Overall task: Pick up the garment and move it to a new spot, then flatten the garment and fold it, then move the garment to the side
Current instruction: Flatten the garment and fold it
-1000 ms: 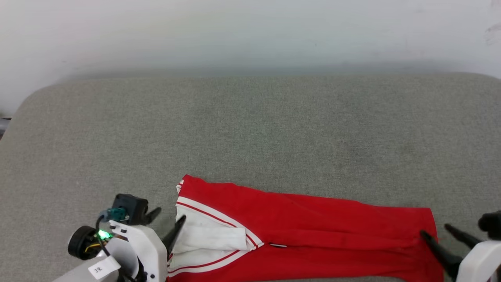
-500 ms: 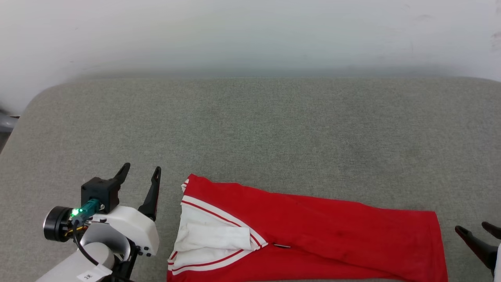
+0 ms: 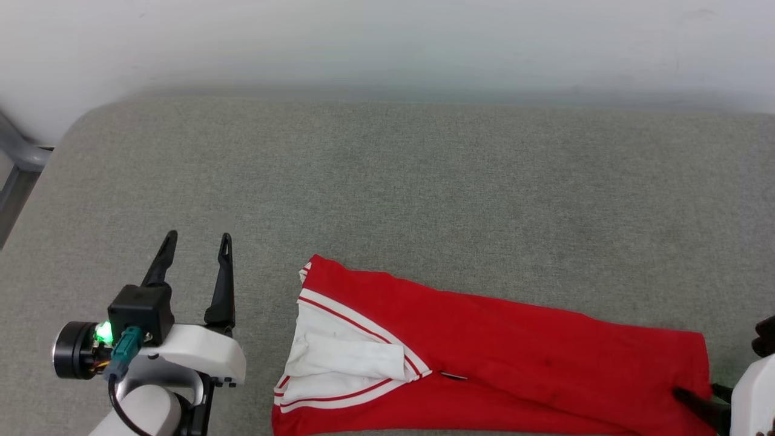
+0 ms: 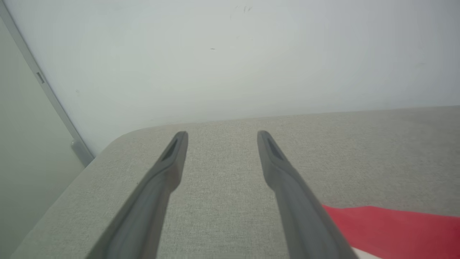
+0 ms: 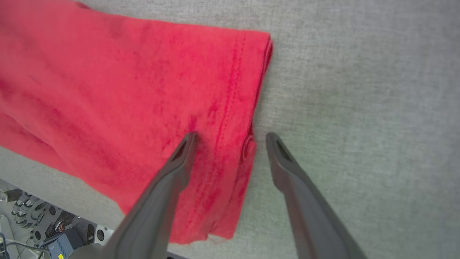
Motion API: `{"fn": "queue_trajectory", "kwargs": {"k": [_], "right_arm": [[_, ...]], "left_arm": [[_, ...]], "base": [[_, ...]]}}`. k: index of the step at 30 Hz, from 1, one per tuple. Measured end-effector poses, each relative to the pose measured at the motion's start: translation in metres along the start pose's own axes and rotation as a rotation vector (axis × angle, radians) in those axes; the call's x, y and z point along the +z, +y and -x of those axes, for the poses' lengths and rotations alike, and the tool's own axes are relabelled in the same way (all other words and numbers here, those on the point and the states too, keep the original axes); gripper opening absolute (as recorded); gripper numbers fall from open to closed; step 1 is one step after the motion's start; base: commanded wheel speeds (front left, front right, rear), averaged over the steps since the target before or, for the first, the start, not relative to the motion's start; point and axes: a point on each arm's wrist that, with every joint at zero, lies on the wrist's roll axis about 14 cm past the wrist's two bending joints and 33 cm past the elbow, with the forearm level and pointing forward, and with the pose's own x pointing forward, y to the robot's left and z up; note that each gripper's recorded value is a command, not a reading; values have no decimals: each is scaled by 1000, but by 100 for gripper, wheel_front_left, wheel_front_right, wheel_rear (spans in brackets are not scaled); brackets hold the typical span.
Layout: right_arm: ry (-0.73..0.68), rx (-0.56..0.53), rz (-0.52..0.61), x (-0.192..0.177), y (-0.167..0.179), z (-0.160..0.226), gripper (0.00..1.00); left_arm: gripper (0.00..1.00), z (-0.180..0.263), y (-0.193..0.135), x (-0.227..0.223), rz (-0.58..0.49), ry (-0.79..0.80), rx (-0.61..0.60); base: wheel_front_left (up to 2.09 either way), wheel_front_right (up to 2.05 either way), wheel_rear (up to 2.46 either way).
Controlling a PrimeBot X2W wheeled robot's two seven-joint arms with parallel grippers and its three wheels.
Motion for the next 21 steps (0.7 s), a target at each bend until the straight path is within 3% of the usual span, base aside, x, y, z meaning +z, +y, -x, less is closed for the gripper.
{"fn": "queue_trajectory", "kwargs": {"k": [20, 21], "right_arm": [[-67, 103, -50, -15, 40, -26, 100], [-74, 103, -49, -15, 40, -26, 68]], "left_arm": [[100, 43, 8, -15, 20, -15, 108], [100, 45, 7, -16, 20, -14, 106]], "base": [[0, 0, 0], [0, 0, 0]]}}
